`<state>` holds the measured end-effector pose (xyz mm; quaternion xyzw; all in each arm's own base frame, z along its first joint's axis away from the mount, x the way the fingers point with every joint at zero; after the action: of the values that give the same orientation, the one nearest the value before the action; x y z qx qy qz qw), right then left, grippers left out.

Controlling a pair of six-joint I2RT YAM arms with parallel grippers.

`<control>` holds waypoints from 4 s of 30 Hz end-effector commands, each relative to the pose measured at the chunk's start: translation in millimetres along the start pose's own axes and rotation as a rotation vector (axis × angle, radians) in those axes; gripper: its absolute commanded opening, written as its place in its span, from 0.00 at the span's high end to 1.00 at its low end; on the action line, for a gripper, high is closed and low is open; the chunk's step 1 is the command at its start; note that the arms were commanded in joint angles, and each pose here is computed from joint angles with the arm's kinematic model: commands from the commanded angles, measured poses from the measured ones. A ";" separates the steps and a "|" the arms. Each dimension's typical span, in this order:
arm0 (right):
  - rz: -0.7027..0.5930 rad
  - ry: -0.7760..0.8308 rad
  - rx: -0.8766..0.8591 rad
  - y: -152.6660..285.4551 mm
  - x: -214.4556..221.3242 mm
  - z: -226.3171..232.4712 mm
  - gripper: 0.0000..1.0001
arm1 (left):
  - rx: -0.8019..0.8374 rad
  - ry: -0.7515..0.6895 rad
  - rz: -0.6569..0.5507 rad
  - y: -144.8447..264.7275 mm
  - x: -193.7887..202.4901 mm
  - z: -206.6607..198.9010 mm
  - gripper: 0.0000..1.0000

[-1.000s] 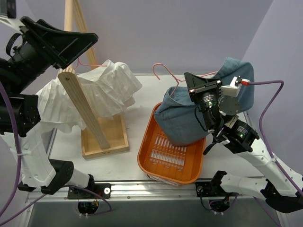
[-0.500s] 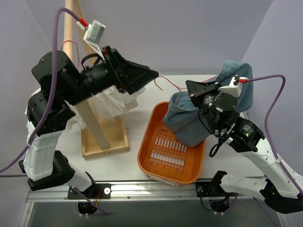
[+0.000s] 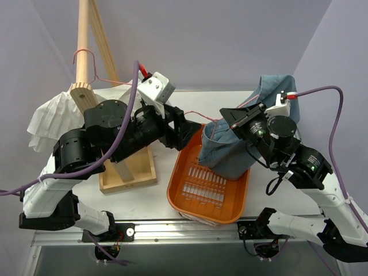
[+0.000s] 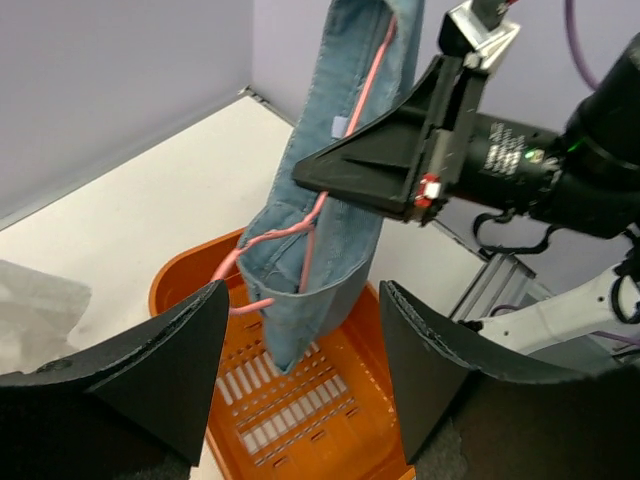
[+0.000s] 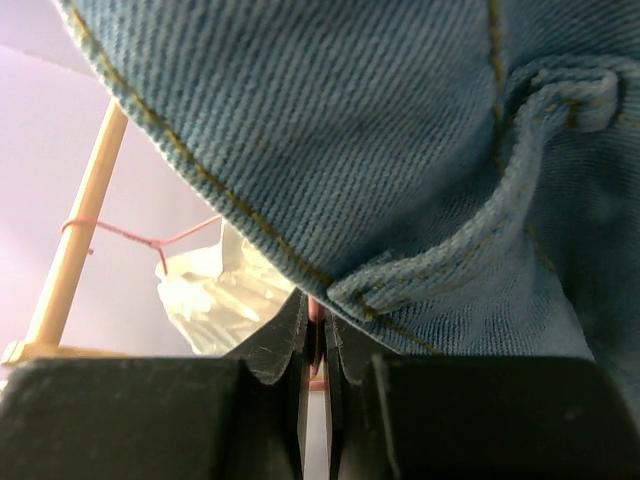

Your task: Remove the skirt from the hanger

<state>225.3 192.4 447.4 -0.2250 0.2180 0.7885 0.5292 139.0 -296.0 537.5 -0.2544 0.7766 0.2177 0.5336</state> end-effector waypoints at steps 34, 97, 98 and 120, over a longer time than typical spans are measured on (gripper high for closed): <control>0.189 -0.031 -0.464 39.7 7.0 86.7 1.00 | 0.112 -0.035 0.154 28.2 36.5 -2.2 0.45; 0.036 0.723 0.247 -43.0 -23.7 -7.9 0.81 | -0.016 0.014 0.213 41.4 56.9 23.4 0.98; 0.027 0.722 0.259 -42.9 -25.6 -8.8 0.85 | -0.012 0.016 0.214 42.4 56.9 23.0 0.98; -0.071 0.720 0.440 -68.6 -95.6 -41.9 1.00 | 0.119 -0.024 0.388 80.5 115.4 28.1 0.98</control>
<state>311.8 141.5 440.5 -0.3754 0.5562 0.5974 0.4391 92.4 -248.7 409.2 -0.0824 0.8040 0.3281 0.4889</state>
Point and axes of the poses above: each gripper's point midway between its finger pads, its own y axis back along the fingers, its own z axis along the line the jaws close on, x = y × z, the point moved 2 cm from there along y, back along the fingers, and after that the axes turned 7 degrees about y, right-handed, at the moved point
